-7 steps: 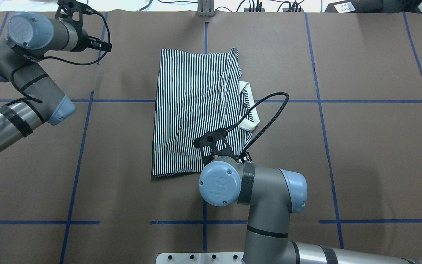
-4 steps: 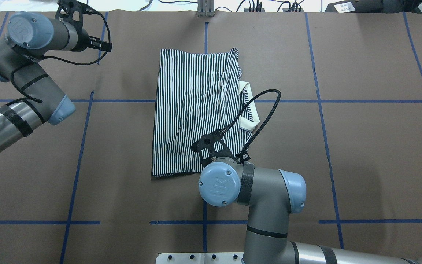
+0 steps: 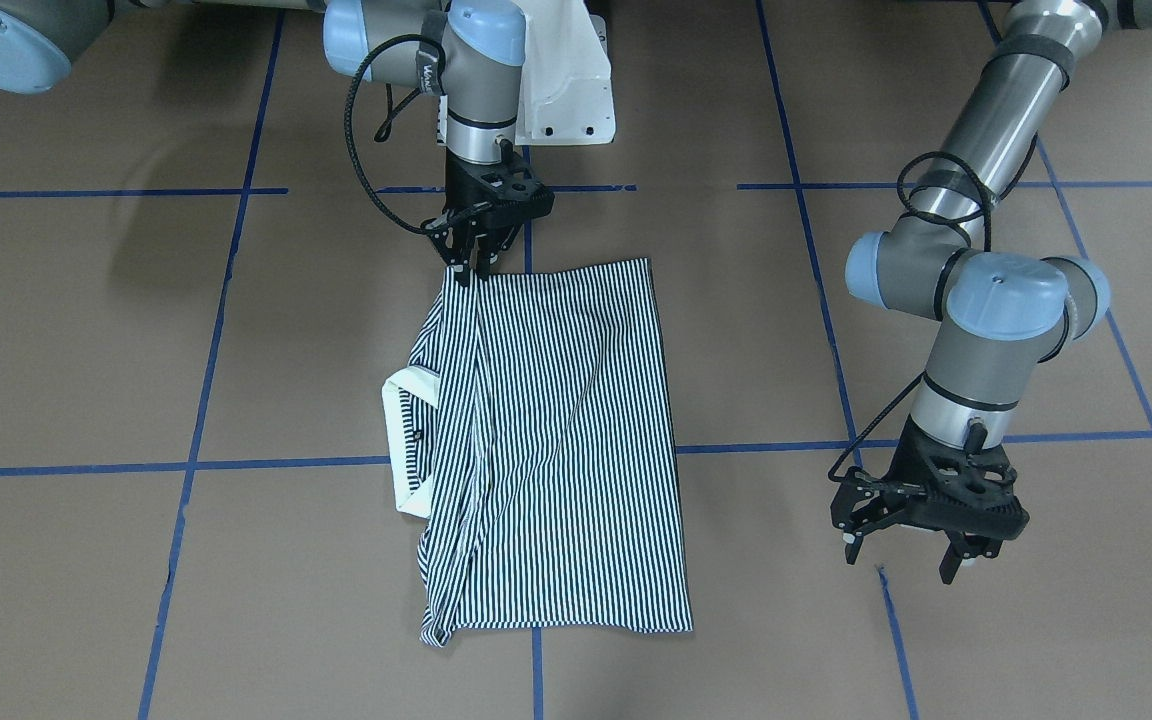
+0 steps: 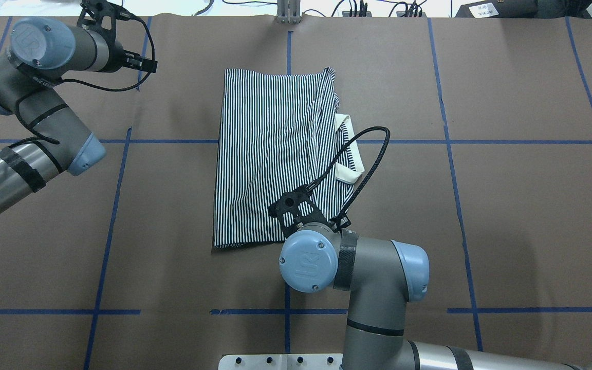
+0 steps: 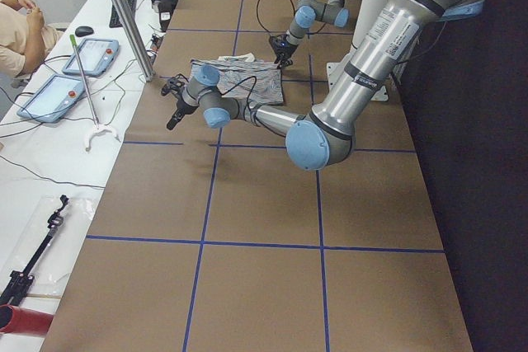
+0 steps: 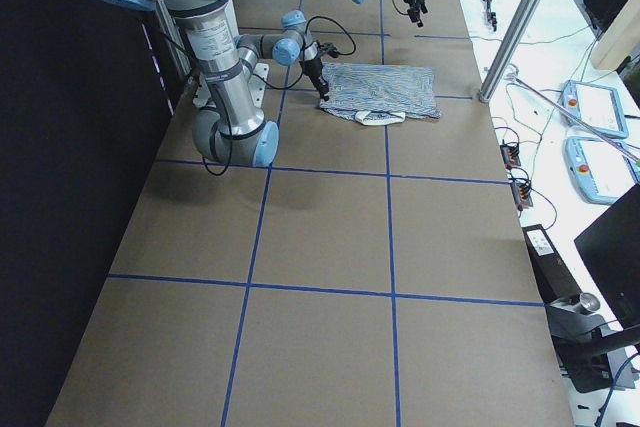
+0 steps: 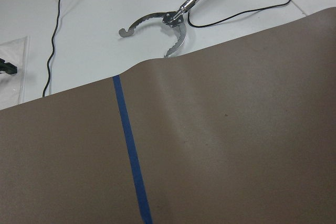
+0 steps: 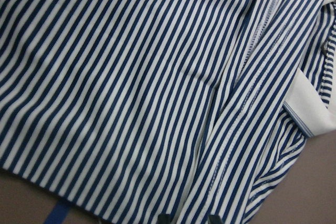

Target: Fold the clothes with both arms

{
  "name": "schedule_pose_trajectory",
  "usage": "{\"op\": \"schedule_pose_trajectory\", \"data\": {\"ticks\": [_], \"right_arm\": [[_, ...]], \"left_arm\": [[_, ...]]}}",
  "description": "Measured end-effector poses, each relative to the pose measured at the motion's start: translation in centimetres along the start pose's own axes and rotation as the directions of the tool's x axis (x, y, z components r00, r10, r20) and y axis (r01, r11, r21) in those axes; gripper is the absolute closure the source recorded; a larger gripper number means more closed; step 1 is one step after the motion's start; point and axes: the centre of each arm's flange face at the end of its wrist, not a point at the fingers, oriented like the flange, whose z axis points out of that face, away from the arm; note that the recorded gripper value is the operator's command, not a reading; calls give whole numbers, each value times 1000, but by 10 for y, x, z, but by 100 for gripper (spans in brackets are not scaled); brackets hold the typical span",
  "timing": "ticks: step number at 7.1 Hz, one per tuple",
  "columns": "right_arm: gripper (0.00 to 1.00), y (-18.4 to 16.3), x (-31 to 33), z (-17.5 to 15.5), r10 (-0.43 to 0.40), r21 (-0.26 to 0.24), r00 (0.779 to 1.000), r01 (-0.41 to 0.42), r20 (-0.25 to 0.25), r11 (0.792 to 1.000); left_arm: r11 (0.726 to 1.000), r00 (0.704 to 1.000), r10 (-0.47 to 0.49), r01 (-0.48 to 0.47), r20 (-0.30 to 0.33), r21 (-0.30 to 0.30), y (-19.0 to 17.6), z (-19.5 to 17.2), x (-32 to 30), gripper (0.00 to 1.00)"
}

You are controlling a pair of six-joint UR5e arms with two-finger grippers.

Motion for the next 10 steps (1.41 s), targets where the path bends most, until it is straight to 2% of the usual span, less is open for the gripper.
{"op": "schedule_pose_trajectory", "data": {"ticks": [5, 6, 7, 10], "right_arm": [[63, 6, -5, 1, -8, -4, 1000, 8, 5, 1000], [79, 8, -5, 2, -9, -6, 1000, 9, 3, 1000], [100, 11, -5, 5, -12, -10, 1000, 12, -1, 1000], [100, 4, 10, 4, 1, 17, 1000, 0, -26, 1000]], "left_arm": [[1000, 1000, 0, 0, 0, 0, 0, 0, 0, 0], [1000, 1000, 0, 0, 0, 0, 0, 0, 0, 0], [1000, 1000, 0, 0, 0, 1, 0, 0, 0, 0], [1000, 1000, 0, 0, 0, 1, 0, 0, 0, 0]]}}
